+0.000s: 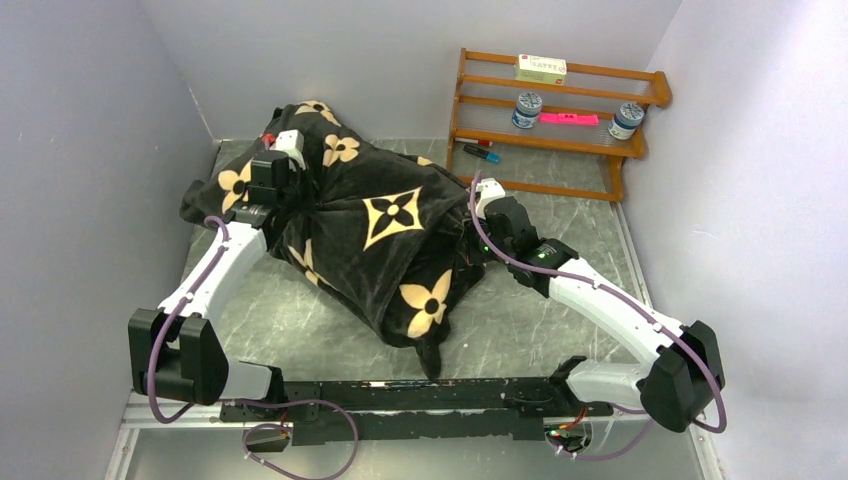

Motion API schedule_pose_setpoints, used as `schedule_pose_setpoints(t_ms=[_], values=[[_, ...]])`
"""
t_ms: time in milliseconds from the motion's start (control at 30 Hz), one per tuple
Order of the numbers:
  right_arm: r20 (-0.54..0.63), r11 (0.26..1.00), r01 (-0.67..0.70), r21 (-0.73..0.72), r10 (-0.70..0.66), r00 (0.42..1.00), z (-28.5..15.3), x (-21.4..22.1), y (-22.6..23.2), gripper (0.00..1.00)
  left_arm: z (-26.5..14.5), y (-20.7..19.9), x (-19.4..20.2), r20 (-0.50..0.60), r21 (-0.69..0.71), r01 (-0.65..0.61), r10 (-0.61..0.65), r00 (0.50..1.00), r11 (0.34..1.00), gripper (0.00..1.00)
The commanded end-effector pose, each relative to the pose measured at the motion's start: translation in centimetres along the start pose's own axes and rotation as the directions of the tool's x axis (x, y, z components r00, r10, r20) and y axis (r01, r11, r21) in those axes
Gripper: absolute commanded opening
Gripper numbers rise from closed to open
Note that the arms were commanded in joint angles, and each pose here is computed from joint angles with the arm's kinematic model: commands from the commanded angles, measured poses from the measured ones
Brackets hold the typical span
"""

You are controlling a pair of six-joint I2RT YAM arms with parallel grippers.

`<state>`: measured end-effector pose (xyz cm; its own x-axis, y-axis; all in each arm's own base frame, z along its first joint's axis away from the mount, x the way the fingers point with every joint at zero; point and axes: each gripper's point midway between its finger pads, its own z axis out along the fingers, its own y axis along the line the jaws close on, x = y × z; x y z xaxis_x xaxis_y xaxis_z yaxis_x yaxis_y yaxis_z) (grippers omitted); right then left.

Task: Remove the pillowcase from the pillow
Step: Adjust the pillow at the center of the board.

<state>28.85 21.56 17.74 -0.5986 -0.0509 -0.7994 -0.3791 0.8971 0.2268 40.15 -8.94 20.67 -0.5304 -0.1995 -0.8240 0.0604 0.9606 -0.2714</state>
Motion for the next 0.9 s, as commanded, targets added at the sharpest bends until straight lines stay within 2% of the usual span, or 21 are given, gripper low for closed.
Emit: schedule_pose_setpoints(t_ms=[0,100,133,167,233,267,367,500,567,633,733,867], values=[[0.078,0.999,-0.013,-0.036,0.016,0.997,-1.0,-2.7,0.4,0.0,-0.3,-0.6,5.0,-0.17,0.026,-0.066,0.07,0.983,0.997,0.05],[0.034,0.998,-0.033,-0.058,0.035,0.999,-0.5,-0.9,0.6,0.0,-0.6,-0.3,5.5,-0.179,0.006,-0.079,0.079,0.981,0.997,0.09],[0.027,0.998,-0.032,-0.053,0.033,0.999,-0.5,-0.6,0.5,0.0,-0.7,-0.3,5.7,-0.179,0.005,-0.086,0.085,0.98,0.996,0.15],[0.026,0.999,-0.028,-0.04,0.029,0.999,-0.6,-0.5,0.2,0.0,-1.1,-0.4,5.5,-0.17,0.003,-0.096,0.095,0.981,0.995,0.25],[0.032,1.0,-0.012,-0.004,0.012,0.999,-1.1,-0.8,-0.5,0.0,-1.7,-1.3,5.1,-0.153,0.015,-0.126,0.127,0.98,0.992,0.4],[0.036,1.0,-0.004,0.011,0.003,0.999,-1.4,-1.0,-0.7,0.04,-2.1,-1.7,4.8,-0.14,0.022,-0.139,0.14,0.98,0.99,0.45],[0.049,1.0,0.005,0.026,-0.007,0.999,-2.3,-1.9,-0.8,0.25,-3.5,-3.7,3.3,-0.095,0.065,-0.165,0.17,0.981,0.984,0.64],[0.091,1.0,-0.011,0.015,0.01,0.996,-3.5,-3.0,-0.6,0.6,-5.3,-5.9,1.3,-0.029,0.094,-0.225,0.229,0.973,0.97,0.82],[0.114,0.999,-0.025,0.02,0.022,0.993,-4.1,-3.3,-0.7,0.74,-6.3,-7.5,0.7,-0.001,0.127,-0.263,0.266,0.964,0.956,0.91],[0.147,0.999,-0.038,0.027,0.034,0.988,-4.7,-3.7,-0.9,0.83,-7.2,-9.0,0.3,0.025,0.174,-0.31,0.31,0.95,0.935,0.96],[0.208,0.998,-0.058,0.028,0.051,0.977,-5.6,-4.5,-1.1,0.98,-8.3,-10.9,0.5,0.055,0.245,-0.37,0.368,0.928,0.896,0.96],[0.283,0.996,-0.086,0.004,0.081,0.956,-6.8,-5.7,-0.9,1.0,-9.9,-13.3,1.3,0.08,0.384,-0.414,0.417,0.905,0.825,0.96]])
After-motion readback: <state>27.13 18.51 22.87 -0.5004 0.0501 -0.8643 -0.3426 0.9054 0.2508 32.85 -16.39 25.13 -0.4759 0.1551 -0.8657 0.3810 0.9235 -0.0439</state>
